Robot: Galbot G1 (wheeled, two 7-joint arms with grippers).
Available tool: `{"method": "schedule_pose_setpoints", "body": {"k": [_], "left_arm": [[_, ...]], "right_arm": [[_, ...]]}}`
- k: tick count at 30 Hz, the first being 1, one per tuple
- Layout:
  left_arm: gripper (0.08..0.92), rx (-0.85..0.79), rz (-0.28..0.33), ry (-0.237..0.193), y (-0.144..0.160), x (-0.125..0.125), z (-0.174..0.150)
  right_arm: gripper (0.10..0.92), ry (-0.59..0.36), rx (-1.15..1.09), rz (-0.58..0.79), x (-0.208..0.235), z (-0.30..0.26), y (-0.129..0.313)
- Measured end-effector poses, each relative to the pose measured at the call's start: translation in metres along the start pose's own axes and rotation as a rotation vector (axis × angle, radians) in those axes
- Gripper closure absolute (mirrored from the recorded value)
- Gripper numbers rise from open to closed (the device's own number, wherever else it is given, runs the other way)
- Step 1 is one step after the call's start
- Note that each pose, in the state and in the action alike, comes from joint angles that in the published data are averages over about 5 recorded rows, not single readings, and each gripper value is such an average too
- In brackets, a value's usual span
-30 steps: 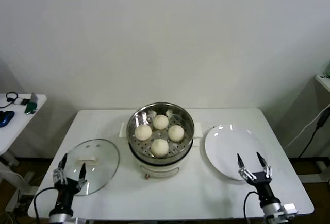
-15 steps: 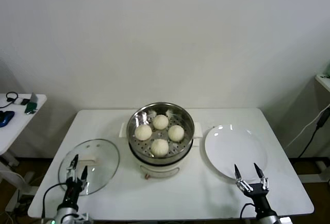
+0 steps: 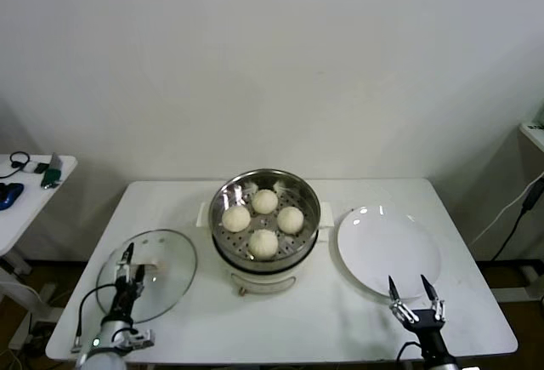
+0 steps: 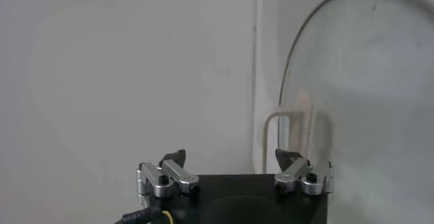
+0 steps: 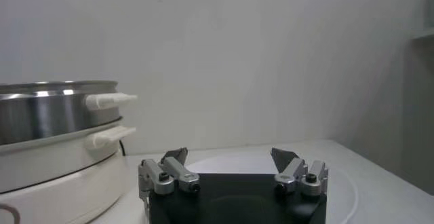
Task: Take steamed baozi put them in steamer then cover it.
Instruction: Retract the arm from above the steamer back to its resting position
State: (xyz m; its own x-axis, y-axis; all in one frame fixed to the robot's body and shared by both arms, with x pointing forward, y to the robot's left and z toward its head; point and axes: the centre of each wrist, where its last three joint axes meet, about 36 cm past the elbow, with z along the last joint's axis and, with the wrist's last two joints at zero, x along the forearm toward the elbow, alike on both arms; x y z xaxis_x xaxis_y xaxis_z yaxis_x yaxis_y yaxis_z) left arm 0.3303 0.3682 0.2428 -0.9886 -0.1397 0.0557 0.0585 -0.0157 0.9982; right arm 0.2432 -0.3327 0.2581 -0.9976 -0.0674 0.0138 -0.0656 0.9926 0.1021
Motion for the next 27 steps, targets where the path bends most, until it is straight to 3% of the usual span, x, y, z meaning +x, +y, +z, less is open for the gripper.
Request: {"method": "schedule_pose_setpoints", "body": {"k": [4, 15, 24, 27], "left_arm": [[0.241, -0.015, 0.001, 0.005, -0.002, -0.006, 0.005], [0.561, -0.018, 0.035, 0.011, -0.014, -0.004, 0.004], [0.815, -0.006, 0.027, 0.014, -0.015, -0.008, 0.0], [0.858, -0.002, 0.025, 0.018, -0.014, -0.008, 0.001]], "right_arm": [[0.2, 0.002, 0.002, 0.002, 0.003, 0.001, 0.001], [0.2, 0.001, 0.003, 0.003, 0.004, 0.004, 0.007], [0.2, 0.0, 0.002, 0.006, 0.005, 0.006, 0.01], [0.2, 0.0, 0.003, 0.009, 0.006, 0.006, 0.01]]}}
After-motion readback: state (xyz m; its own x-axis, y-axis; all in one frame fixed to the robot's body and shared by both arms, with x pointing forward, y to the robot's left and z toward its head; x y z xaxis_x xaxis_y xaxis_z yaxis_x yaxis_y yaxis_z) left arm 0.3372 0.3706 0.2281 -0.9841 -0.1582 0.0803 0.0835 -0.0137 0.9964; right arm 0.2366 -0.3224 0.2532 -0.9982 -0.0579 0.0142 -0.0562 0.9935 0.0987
